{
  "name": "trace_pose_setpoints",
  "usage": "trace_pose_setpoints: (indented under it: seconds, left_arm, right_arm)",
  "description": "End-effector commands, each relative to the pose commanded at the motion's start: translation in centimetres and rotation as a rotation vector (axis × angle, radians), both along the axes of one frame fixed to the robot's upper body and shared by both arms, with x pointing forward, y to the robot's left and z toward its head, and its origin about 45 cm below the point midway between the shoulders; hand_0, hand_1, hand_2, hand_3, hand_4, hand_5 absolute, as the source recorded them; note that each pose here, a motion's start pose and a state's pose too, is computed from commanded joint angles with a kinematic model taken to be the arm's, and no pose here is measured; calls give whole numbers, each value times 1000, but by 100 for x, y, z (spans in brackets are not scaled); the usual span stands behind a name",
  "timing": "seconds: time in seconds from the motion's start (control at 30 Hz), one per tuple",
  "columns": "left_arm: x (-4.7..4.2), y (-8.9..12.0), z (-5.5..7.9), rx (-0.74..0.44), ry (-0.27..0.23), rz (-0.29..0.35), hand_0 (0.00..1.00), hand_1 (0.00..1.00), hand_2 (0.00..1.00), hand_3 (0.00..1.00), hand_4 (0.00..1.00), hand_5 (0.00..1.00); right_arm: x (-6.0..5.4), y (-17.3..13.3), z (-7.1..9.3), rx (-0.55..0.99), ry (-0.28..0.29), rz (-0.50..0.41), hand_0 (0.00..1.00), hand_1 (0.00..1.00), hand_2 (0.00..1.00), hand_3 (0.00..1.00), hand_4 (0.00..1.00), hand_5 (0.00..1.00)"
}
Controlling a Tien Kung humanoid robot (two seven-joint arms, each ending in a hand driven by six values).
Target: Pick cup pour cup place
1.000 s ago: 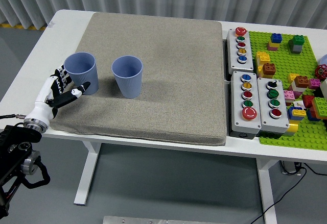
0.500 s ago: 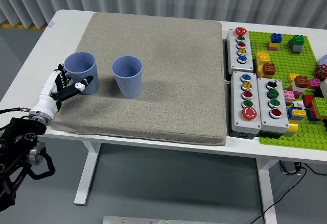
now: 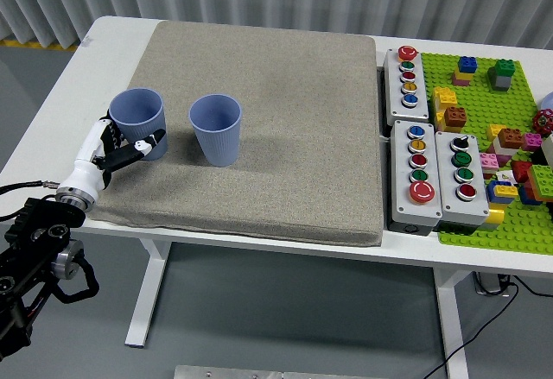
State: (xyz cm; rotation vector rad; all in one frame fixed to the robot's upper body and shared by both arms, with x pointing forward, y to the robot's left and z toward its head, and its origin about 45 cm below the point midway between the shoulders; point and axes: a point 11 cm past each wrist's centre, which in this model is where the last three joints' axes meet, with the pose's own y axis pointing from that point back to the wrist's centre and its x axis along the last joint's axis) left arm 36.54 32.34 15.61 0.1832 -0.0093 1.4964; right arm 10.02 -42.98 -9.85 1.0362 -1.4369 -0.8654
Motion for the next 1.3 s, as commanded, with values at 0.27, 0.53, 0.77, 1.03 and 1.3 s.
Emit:
trace_pose_setpoints:
  seconds: [0.27,0.53,0.77,1.03,1.3]
  left_arm:
    - [27,-33,2,3,-1,-5,947,907,998,998,815,160]
    - [2,-14,-36,5,5,16,924,859,998,998,813,168]
    - [-7,-3,-18,11,-9,36,882,810,927,998,813,173]
    - [-10,-44,-4,17,-14,24,860,791,908,998,811,175]
    - [-9,-52,-11,14,-11,21,866,806,917,998,813,178]
  right_arm:
    - [-7,1,-2,0,1,-1,696,697,629,616,172,331]
    - [-44,3,-11,1,11,3,696,697,629,616,171,332]
    - [-52,-2,-11,0,13,5,696,697,629,616,172,332]
    - [-28,-1,-6,0,7,4,696,697,629,617,171,333]
    - [-27,-3,-5,0,7,3,696,697,629,617,171,333]
